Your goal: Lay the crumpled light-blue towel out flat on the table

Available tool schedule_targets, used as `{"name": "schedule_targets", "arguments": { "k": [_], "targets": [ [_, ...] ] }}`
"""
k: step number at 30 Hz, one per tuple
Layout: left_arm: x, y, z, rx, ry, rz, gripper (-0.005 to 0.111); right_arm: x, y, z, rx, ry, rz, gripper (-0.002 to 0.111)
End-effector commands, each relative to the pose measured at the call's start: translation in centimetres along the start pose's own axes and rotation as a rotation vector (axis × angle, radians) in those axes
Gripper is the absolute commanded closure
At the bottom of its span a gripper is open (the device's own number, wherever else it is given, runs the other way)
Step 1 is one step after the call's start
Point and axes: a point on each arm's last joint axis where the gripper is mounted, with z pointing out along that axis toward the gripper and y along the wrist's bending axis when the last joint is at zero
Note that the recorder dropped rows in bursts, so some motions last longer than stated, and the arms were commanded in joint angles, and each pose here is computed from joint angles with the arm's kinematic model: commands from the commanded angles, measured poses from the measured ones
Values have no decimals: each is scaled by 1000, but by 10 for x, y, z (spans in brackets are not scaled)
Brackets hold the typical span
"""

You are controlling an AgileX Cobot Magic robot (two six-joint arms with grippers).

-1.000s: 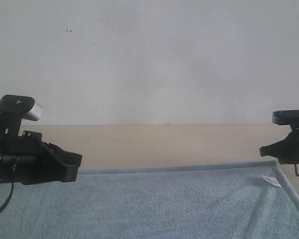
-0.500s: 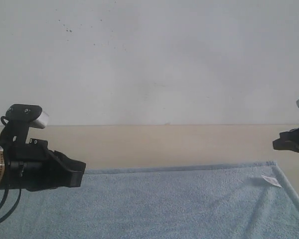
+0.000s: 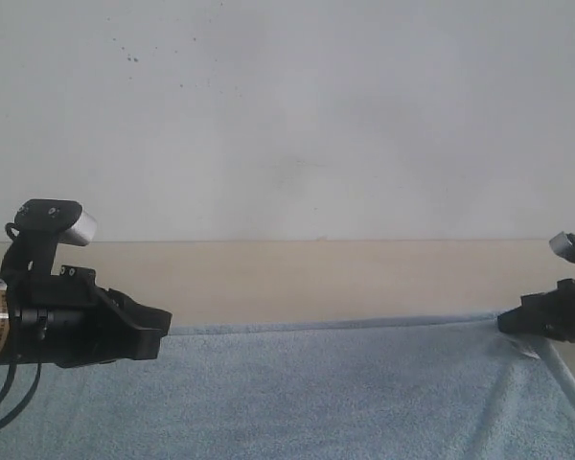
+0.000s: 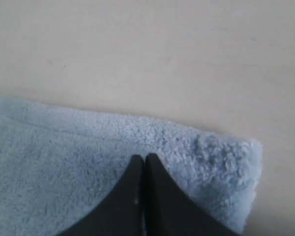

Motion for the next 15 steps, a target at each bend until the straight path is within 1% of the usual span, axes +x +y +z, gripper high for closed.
{"name": "schedule_targets", "arguments": {
  "k": [1,7,11,15],
  "targets": [
    [-1,0,0,4,-5,-5,103,5,-23,-1,214,26,25,107],
    [-1,0,0,4,-5,-5,103,7,-40,-6,413,43,33,107],
    [-1,0,0,2,-5,-5,103,7,-49,-12,515,33,59,107],
    [-1,1,0,-8,-3,-5,103,9,-56,-19,550,26,73,107]
  ]
}}
